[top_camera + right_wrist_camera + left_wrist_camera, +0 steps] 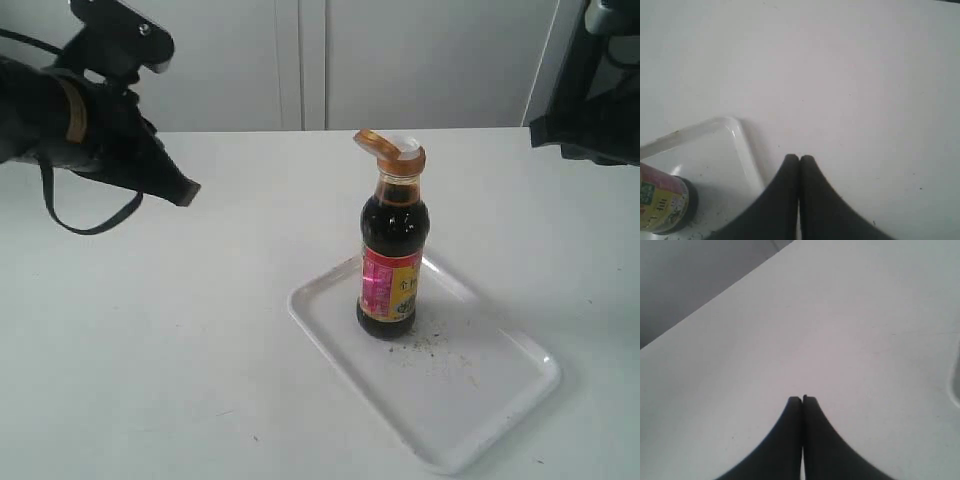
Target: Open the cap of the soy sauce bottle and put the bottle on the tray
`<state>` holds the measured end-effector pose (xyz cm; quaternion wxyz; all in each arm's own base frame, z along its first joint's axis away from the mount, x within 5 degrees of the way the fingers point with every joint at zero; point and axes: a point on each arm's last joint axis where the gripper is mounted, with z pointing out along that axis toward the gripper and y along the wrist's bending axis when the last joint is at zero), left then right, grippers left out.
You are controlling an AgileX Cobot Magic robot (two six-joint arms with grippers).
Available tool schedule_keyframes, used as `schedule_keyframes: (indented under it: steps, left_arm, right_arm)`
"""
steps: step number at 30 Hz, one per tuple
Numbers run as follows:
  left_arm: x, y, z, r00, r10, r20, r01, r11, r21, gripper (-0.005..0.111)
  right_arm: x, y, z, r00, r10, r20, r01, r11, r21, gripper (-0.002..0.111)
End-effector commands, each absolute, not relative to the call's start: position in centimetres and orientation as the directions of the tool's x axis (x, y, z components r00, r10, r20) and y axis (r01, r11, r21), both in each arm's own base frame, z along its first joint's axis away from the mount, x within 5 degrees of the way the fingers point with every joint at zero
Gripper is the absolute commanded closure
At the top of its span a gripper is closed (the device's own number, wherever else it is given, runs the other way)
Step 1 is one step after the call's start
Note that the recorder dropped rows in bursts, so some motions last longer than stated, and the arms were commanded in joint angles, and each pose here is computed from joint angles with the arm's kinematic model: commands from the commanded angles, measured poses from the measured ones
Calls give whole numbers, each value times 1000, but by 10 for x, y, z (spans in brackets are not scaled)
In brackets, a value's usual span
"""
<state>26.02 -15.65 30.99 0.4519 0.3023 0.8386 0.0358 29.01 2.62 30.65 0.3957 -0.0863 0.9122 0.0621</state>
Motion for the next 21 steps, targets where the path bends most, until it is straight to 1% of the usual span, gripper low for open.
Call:
schedule_keyframes:
  steps: [1, 4, 8, 10, 12, 16, 21]
  left_arm:
    - [263, -140, 319, -485, 537, -690, 431, 834, 346, 107]
    - [264, -131, 318, -526, 566, -635, 460, 817, 348, 107]
    - [263, -120, 321, -588, 573, -571, 534, 805, 258, 107]
    - [265, -110, 326, -624, 558, -548, 549, 811, 201, 107]
    - [266, -101, 330, -659, 531, -533, 535, 829, 163, 107]
    - [267, -78, 333, -732, 498, -464, 493, 858, 144, 107]
    - [262, -63, 333, -776, 485, -404, 473, 870, 135, 107]
  right_arm:
    - [290, 34, 307, -646, -171, -743, -258, 966, 2, 108]
    - [290, 36, 306, -632, -231, -740, -287, 956, -53, 108]
    - [289, 35, 306, -638, -276, -719, -305, 948, -93, 108]
    - [287, 34, 304, -658, -295, -693, -315, 944, -103, 108]
    - [285, 32, 303, -683, -310, -662, -316, 942, -116, 108]
    - [283, 26, 303, -760, -302, -575, -280, 951, -129, 108]
    - [280, 20, 303, -820, -289, -495, -262, 957, -125, 108]
